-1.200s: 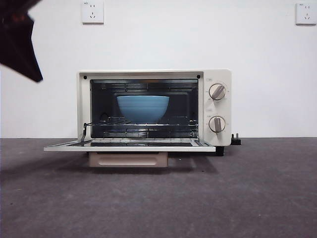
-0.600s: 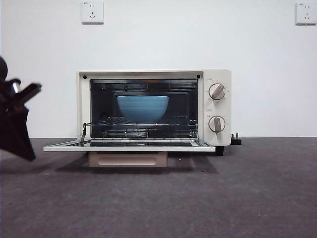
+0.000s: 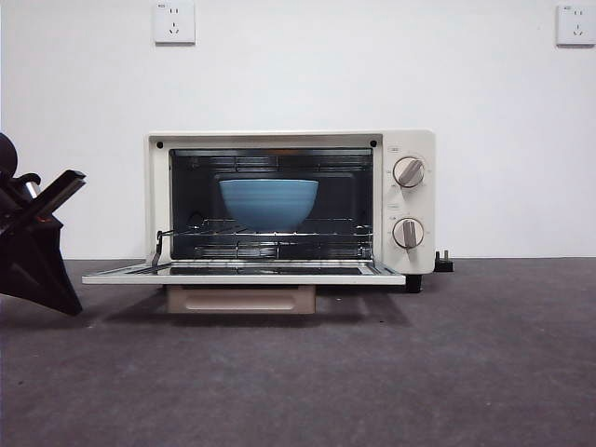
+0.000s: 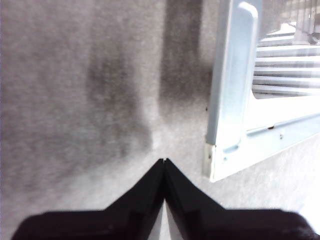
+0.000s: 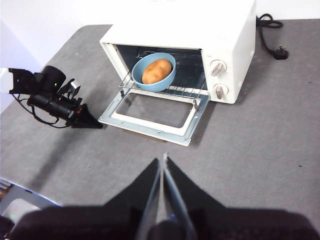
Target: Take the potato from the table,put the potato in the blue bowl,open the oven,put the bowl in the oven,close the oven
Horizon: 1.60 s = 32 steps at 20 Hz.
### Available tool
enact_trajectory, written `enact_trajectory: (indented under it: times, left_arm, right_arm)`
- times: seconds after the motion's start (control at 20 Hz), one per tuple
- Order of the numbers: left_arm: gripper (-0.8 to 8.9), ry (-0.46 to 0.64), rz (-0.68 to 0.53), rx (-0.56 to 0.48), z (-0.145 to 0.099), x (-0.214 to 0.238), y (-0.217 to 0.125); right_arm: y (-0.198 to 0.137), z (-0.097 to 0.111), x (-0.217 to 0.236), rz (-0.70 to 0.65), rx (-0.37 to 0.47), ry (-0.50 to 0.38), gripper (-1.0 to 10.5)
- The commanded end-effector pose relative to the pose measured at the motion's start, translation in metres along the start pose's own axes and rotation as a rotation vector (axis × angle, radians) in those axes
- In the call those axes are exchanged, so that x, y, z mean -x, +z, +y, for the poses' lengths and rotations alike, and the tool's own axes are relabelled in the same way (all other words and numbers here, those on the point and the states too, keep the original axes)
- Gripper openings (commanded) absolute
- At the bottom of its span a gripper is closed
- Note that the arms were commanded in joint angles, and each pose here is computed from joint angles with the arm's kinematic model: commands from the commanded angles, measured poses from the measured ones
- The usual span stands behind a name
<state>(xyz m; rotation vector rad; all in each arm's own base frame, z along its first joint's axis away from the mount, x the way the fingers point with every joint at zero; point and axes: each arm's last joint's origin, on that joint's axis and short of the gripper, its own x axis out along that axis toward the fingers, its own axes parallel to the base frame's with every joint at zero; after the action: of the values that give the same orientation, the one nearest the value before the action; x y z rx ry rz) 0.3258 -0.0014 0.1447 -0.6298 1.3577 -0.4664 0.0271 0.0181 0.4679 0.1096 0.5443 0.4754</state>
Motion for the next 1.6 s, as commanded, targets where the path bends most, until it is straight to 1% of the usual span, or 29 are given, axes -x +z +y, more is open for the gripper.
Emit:
enact_trajectory:
  times: [0.05, 0.15, 0.4, 0.55, 0.7, 0.8, 0.95, 1.15, 1.4, 1.6]
  left_arm:
    - [-0.08, -0.007, 0.024, 0.055, -0.003, -0.009, -0.003]
    - [-0.08, -0.005, 0.036, 0.071, -0.008, -0.014, -0.004]
    - [-0.08, -0.025, 0.009, 0.188, -0.014, -0.018, 0.000]
    - [-0.08, -0.077, -0.003, 0.222, -0.016, -0.017, 0.003]
    - [-0.08, -0.160, 0.000, 0.230, -0.019, -0.017, 0.006]
    - [-0.08, -0.190, 0.005, 0.227, -0.021, -0.015, 0.007]
    - [-0.08, -0.230, 0.002, 0.208, -0.027, -0.010, 0.010]
    - [-0.08, -0.283, -0.045, 0.164, -0.045, 0.010, 0.023]
    - [-0.08, -0.319, -0.166, 0.061, -0.083, 0.048, 0.049]
    - [-0.08, -0.291, -0.295, -0.006, -0.107, 0.072, 0.068]
  right_arm:
    - [-0.003, -0.001, -0.001, 0.020, -0.011, -0.015, 0.2]
    - [-0.003, -0.001, -0.001, 0.018, -0.012, -0.023, 0.2]
    - [-0.003, -0.001, -0.001, 0.018, -0.030, -0.022, 0.2]
    - [-0.003, -0.001, -0.001, 0.018, -0.030, -0.022, 0.2]
    - [-0.003, -0.001, -0.001, 0.018, -0.030, -0.022, 0.2]
    - [-0.003, -0.001, -0.001, 0.018, -0.030, -0.022, 0.2]
    - [-0.003, -0.001, -0.001, 0.018, -0.030, -0.022, 0.2]
    - [-0.003, -0.001, -0.001, 0.018, -0.030, -0.022, 0.2]
    - [-0.003, -0.001, -0.001, 0.018, -0.031, -0.023, 0.2]
    - [-0.003, -0.001, -0.001, 0.018, -0.034, -0.023, 0.2]
